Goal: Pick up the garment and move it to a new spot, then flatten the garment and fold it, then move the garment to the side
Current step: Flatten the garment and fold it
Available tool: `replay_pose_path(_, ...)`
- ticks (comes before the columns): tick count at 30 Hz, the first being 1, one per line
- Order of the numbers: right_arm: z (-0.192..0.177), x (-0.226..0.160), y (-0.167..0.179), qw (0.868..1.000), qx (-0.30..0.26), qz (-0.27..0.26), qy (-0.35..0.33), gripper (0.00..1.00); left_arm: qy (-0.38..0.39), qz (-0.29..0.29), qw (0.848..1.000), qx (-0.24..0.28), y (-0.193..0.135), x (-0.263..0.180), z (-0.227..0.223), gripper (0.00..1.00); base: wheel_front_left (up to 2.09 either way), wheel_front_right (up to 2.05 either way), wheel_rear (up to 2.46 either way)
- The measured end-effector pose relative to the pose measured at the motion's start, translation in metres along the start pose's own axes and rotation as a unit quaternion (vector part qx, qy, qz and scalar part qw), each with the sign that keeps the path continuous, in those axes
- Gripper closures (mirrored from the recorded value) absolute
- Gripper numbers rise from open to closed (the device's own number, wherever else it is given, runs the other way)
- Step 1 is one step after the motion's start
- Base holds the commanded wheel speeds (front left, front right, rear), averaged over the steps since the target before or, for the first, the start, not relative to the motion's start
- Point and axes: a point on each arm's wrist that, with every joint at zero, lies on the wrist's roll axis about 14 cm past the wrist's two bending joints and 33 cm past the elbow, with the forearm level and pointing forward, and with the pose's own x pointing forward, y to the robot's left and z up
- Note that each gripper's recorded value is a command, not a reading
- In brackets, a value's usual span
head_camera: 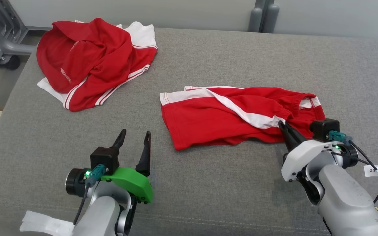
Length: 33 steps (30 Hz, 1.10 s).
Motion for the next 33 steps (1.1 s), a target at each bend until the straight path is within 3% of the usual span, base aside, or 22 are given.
replay_pose_path(7, 0.014, -0.002, -0.001, 1.0, -0.004, -0.001, -0.024, 1.0, 0.018, 0.016, 0.999, -0.041, 0.004, -0.003, -0.013, 0.0, 0.0, 0.0, 0.0)
replay_pose_path(15, 0.03, -0.02, -0.021, 0.998, -0.034, -0.018, -0.056, 1.0, 0.031, -0.015, 0.996, -0.079, -0.021, 0.008, -0.019, 0.0, 0.0, 0.0, 0.0)
replay_pose_path(23, 0.018, -0.049, -0.014, 0.997, -0.047, -0.012, -0.057, 1.0, 0.037, -0.055, 0.992, -0.107, -0.052, 0.021, -0.019, 0.0, 0.0, 0.0, 0.0)
replay_pose_path(33, -0.026, -0.09, -0.03, 0.998, -0.044, -0.042, -0.008, 1.0, 0.055, -0.095, 0.989, -0.098, -0.081, 0.035, -0.025, 0.0, 0.0, 0.0, 0.0)
